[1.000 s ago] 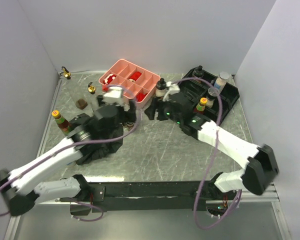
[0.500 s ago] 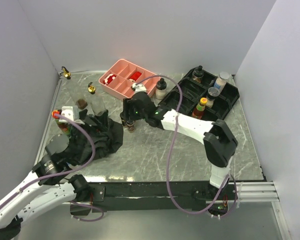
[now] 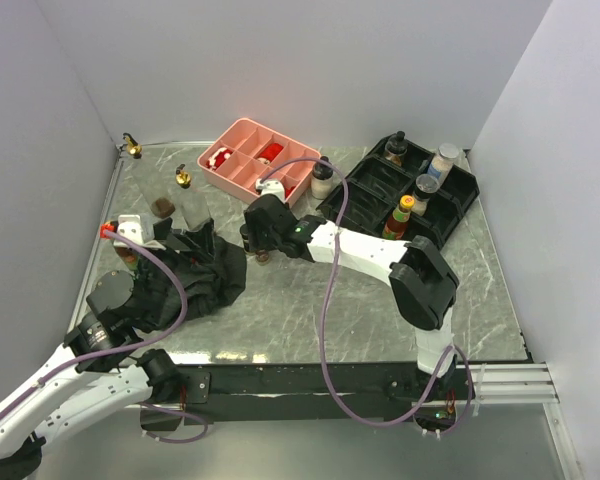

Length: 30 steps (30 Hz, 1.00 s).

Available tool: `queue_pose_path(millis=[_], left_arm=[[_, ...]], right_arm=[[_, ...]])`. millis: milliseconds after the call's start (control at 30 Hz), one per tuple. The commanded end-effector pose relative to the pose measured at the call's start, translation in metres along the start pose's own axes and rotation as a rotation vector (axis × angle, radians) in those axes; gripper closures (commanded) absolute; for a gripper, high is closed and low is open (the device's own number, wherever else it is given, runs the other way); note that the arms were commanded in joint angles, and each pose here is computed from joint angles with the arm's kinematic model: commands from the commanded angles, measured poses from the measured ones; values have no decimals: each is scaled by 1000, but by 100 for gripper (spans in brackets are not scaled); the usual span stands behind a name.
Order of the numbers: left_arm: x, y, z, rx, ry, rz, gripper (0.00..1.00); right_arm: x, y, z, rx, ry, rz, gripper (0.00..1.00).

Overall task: Organize the condiment bottles
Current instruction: Pick up the bottle from the center of the board.

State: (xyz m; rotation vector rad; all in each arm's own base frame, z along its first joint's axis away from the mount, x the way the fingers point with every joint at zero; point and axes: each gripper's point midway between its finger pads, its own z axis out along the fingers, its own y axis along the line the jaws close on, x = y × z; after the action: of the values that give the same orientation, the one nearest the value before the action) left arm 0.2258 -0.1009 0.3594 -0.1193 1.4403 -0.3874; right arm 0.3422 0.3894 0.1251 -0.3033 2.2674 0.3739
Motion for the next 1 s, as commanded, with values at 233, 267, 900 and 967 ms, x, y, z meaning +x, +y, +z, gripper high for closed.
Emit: queue_pose_path(millis=[233, 267, 900, 967], left_arm=[[-23, 6, -4, -21, -62, -26, 4], [-23, 6, -4, -23, -62, -26, 4], [-22, 8, -3, -36, -62, -14, 4], [-21, 8, -4, -35, -60, -13, 3]], right_arm=[[-11, 11, 6, -21, -31, -35, 36], [-11, 11, 7, -21, -31, -37, 36], [-14, -9, -19, 31, -51, -84, 68], [-15, -18, -30, 58, -55, -91, 70]])
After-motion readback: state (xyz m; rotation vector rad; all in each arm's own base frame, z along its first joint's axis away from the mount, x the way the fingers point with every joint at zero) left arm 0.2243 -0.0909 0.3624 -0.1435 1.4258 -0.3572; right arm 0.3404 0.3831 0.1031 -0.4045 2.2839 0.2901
